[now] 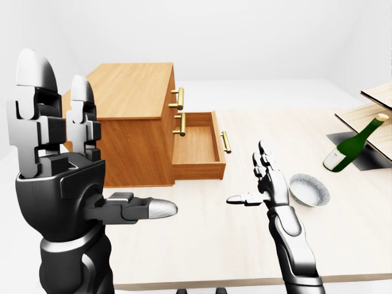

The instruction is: Put the bowl on top of the cabinet.

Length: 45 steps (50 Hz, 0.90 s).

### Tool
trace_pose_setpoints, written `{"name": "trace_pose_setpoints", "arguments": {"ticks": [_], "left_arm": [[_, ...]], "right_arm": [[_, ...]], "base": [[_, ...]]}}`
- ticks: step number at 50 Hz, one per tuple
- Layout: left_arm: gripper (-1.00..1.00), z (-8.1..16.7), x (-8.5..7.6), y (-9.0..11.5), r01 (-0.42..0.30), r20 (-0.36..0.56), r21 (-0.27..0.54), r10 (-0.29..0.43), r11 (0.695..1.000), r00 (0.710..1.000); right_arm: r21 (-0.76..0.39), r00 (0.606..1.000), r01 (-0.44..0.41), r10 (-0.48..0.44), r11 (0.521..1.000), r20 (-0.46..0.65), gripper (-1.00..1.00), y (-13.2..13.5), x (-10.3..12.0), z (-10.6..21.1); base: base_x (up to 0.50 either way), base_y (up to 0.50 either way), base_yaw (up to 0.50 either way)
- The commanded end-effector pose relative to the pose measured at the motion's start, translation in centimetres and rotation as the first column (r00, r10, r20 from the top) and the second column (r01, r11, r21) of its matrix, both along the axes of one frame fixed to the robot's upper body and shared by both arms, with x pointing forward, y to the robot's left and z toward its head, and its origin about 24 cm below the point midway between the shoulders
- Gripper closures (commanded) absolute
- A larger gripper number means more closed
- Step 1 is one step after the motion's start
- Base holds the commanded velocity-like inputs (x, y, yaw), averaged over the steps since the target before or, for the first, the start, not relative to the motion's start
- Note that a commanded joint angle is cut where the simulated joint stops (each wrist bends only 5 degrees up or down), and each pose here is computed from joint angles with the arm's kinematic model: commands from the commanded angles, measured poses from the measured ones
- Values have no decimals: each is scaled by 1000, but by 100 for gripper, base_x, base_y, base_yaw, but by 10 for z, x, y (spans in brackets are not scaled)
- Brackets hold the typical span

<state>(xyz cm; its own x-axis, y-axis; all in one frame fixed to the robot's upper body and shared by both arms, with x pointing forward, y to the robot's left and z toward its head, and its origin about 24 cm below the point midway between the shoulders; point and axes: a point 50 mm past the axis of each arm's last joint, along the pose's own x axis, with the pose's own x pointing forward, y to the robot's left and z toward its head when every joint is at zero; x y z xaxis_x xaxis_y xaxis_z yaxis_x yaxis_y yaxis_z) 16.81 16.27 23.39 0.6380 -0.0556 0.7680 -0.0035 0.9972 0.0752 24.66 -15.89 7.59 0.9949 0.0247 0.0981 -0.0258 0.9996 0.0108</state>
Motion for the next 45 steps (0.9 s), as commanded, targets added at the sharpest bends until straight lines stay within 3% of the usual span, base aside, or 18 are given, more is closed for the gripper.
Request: {"name": "trace_pose_setpoints", "arguments": {"ticks": [1, 22, 23, 24, 45], "left_arm": [[-100, 1, -1, 0, 2, 4, -2, -2, 1000, 1000], [-100, 7, -7, 0, 6, 49, -5, -6, 1000, 999], [-100, 17, -14, 2, 13, 117, -14, -11, 1000, 993], [-100, 19, -17, 2, 18, 129, -19, -15, 1000, 991], [-100, 19, -17, 3, 44, 125, -49, -38, 998, 991]], "right_arm": [[-7, 1000, 4, -4, 1000, -3, -100, 0, 0, -1], [-28, 997, 41, -39, 999, 68, -100, -6, 1, 16], [-209, 954, 207, -150, 956, 259, -100, -41, 9, 64], [-224, 950, 217, -152, 950, 273, -100, -42, 9, 67], [-283, 947, 243, -164, 928, 277, -100, -47, 11, 69]], "base": [[0, 0, 0], [9, 0, 0], [0, 0, 0], [0, 0, 0], [0, 0, 0]]}}
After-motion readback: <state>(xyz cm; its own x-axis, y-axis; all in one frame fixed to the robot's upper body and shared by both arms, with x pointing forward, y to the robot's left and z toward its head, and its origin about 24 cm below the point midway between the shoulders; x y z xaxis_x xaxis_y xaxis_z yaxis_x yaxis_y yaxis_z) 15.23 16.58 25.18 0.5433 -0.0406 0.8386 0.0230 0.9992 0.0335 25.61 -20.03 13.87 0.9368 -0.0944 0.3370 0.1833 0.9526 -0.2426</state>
